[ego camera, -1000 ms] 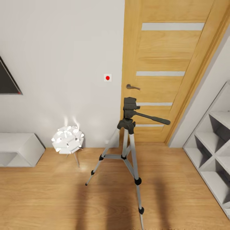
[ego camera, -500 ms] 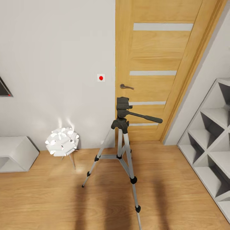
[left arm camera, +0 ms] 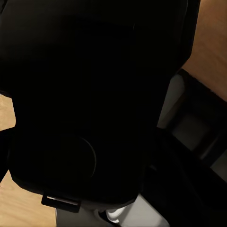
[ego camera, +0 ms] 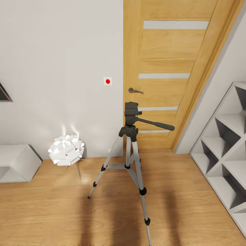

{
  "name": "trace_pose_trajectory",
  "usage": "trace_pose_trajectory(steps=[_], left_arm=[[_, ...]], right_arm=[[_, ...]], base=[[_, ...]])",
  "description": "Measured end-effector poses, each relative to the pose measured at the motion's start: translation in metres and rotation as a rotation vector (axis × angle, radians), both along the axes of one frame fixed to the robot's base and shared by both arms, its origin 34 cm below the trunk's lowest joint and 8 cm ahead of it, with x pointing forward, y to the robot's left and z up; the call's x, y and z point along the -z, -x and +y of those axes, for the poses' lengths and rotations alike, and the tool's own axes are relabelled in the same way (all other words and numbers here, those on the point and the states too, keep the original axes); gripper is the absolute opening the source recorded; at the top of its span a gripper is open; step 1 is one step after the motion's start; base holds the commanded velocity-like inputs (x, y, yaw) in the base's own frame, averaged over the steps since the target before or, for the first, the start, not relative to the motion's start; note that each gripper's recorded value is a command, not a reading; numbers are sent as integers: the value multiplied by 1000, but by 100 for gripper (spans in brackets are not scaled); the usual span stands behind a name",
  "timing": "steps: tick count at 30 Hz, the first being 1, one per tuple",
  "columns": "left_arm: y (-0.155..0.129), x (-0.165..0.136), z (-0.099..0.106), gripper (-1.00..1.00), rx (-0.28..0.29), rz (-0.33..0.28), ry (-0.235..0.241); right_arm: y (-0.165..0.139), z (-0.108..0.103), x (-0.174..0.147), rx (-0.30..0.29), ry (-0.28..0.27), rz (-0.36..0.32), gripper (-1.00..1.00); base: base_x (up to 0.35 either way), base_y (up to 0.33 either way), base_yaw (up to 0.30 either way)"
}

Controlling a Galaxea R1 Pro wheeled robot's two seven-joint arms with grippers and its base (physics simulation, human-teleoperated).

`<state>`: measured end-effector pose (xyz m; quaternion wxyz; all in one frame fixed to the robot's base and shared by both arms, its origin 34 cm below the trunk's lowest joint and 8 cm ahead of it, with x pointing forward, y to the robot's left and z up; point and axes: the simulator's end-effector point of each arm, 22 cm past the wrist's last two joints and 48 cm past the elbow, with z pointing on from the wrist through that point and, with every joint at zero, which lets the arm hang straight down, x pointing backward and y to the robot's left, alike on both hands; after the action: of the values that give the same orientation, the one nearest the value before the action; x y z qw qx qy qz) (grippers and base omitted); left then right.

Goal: Attach the digital camera to the camera tripod in the bedroom.

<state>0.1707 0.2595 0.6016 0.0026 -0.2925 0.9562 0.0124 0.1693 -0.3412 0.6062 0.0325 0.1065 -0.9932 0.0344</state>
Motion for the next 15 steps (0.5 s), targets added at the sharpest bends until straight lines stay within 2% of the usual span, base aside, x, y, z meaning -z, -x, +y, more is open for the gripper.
trace_pose_trajectory(steps=[15], left_arm=[[10, 1, 0, -100, 0, 24, -1]], right_arm=[[9, 0, 1, 2, 1, 20, 100]], base=[[0, 0, 0]])
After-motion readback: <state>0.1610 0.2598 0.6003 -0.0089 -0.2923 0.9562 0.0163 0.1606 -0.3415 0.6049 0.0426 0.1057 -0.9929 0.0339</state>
